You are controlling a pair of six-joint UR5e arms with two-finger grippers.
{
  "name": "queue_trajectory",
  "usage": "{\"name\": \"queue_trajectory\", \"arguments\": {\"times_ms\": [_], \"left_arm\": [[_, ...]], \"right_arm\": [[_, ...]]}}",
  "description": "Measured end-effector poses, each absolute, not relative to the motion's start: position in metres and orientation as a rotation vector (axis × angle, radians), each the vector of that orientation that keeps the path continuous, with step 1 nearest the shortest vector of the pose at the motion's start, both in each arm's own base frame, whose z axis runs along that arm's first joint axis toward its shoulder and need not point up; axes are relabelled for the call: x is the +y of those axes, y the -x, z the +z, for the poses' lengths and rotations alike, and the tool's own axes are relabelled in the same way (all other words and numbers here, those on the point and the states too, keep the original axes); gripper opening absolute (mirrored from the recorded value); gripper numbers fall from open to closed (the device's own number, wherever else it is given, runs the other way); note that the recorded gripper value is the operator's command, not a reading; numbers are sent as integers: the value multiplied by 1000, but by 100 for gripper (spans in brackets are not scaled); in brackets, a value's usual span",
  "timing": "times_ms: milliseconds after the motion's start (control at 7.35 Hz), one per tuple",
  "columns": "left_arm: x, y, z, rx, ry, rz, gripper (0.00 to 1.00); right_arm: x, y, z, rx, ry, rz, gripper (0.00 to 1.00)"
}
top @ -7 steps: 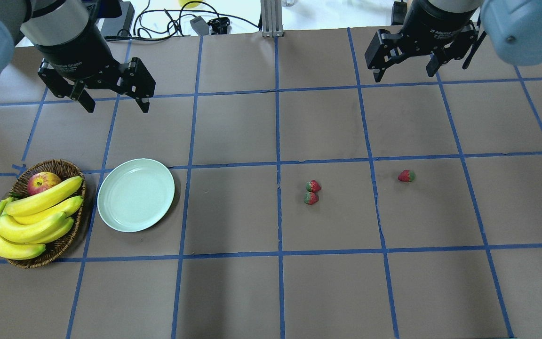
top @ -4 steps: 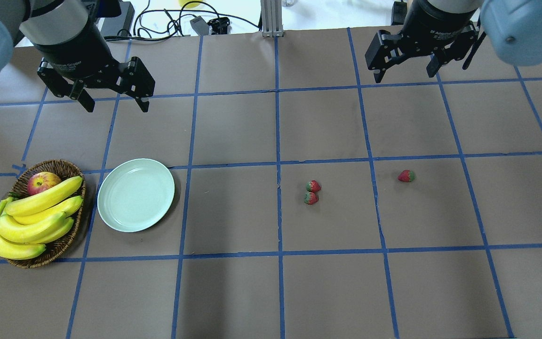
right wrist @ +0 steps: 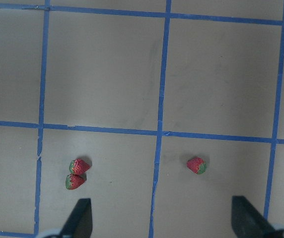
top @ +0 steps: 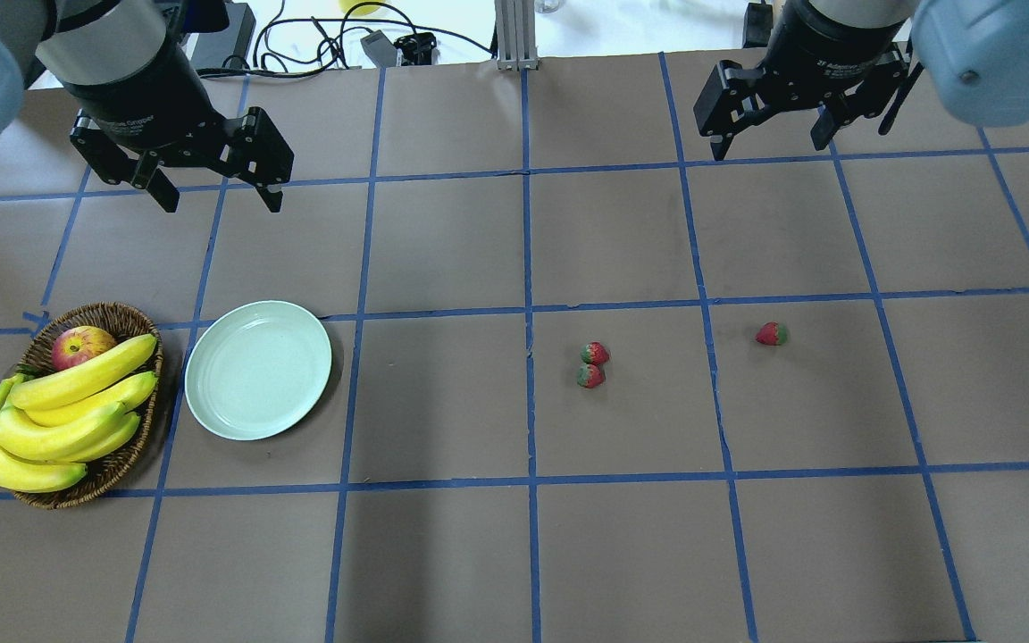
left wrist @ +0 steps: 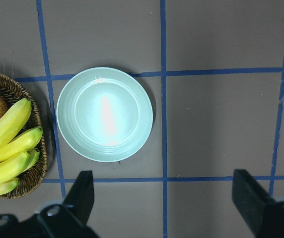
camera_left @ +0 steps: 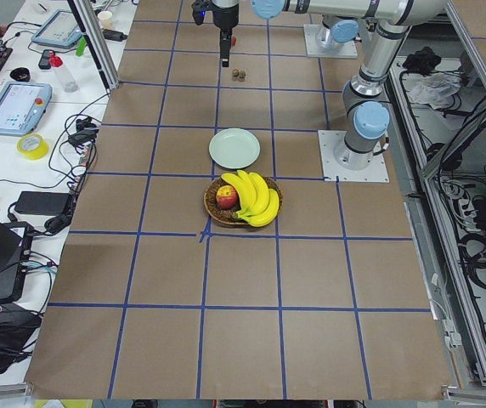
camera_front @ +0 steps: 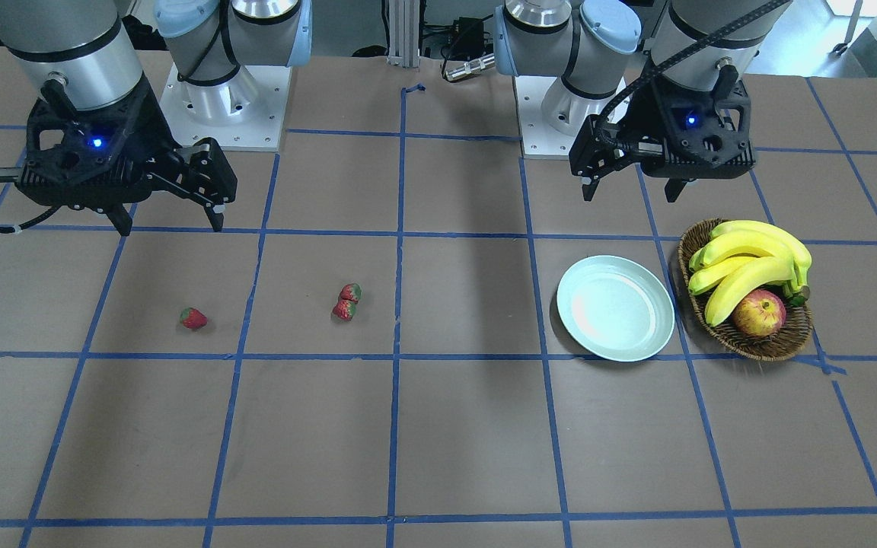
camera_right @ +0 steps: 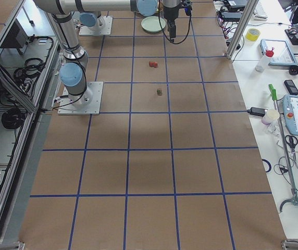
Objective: Collect all strawberries into plate
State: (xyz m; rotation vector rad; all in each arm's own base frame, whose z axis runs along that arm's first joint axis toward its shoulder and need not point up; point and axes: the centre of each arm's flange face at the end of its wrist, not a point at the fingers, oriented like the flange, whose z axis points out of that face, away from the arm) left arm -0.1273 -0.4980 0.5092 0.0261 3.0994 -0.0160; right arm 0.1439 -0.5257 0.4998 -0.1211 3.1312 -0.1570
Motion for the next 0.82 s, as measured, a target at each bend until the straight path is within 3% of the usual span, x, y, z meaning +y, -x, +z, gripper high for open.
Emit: {"name": "queue_trajectory", "arguments": {"times_ms": [545,817], "left_arm": [[-498,126,509,3099,-22,-15,100],[-499,127,508,3100,-20,-13,100]], "right_arm": [[-523,-163,495,3125,135,-140,100],[-523,-214,463,3118,88,-54,100]]}}
